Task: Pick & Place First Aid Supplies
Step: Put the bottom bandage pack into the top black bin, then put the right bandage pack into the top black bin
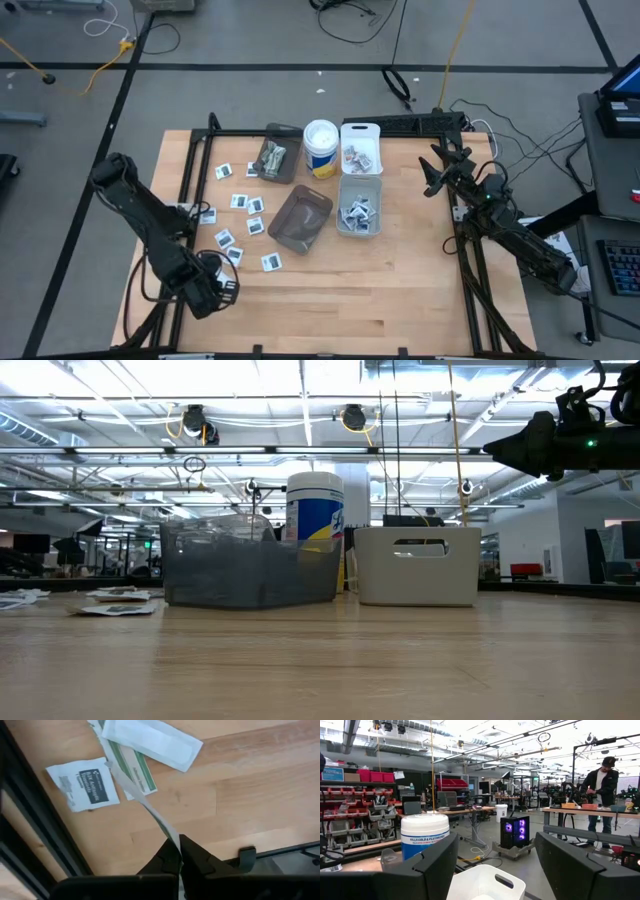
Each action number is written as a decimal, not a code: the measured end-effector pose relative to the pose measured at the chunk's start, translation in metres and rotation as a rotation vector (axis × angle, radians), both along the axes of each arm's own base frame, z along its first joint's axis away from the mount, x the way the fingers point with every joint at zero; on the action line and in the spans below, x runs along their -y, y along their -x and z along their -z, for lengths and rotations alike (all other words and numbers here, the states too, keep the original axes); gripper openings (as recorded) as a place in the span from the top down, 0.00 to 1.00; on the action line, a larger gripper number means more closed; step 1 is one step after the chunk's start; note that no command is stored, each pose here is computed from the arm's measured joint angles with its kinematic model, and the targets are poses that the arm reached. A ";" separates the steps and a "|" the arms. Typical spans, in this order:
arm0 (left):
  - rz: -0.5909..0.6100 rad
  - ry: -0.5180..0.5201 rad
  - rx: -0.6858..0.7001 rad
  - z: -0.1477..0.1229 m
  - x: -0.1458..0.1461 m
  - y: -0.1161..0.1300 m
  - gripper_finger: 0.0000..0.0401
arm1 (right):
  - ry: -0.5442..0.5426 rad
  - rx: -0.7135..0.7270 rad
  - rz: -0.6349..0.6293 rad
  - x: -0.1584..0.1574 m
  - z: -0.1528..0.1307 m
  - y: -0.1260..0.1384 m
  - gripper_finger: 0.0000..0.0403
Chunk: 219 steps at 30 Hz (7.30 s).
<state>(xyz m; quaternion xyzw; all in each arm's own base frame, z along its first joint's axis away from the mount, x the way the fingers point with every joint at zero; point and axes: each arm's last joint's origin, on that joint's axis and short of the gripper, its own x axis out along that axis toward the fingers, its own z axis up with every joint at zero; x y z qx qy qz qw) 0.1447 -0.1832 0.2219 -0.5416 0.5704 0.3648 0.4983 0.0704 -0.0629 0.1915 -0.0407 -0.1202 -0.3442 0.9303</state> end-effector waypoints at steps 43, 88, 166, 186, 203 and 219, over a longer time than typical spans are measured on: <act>0.088 -0.014 0.073 -0.013 -0.311 -0.076 1.00 | 0.000 0.000 0.001 0.000 0.000 0.000 0.35; 0.214 -0.095 0.054 0.028 -0.459 -0.130 0.95 | 0.000 0.000 0.000 0.000 0.000 0.000 0.35; -0.057 -0.017 0.055 -0.027 -0.194 -0.016 0.40 | 0.000 0.000 0.000 0.000 0.000 0.000 0.35; -0.241 0.046 -0.026 -0.030 -0.114 0.000 0.40 | 0.000 0.000 0.000 0.000 0.000 0.000 0.35; -0.247 0.013 -0.102 0.003 -0.053 -0.017 0.40 | 0.000 0.000 0.000 0.000 0.000 0.000 0.35; -0.198 -0.084 -0.132 0.051 -0.030 -0.045 0.40 | 0.001 0.000 0.000 0.000 0.000 0.000 0.35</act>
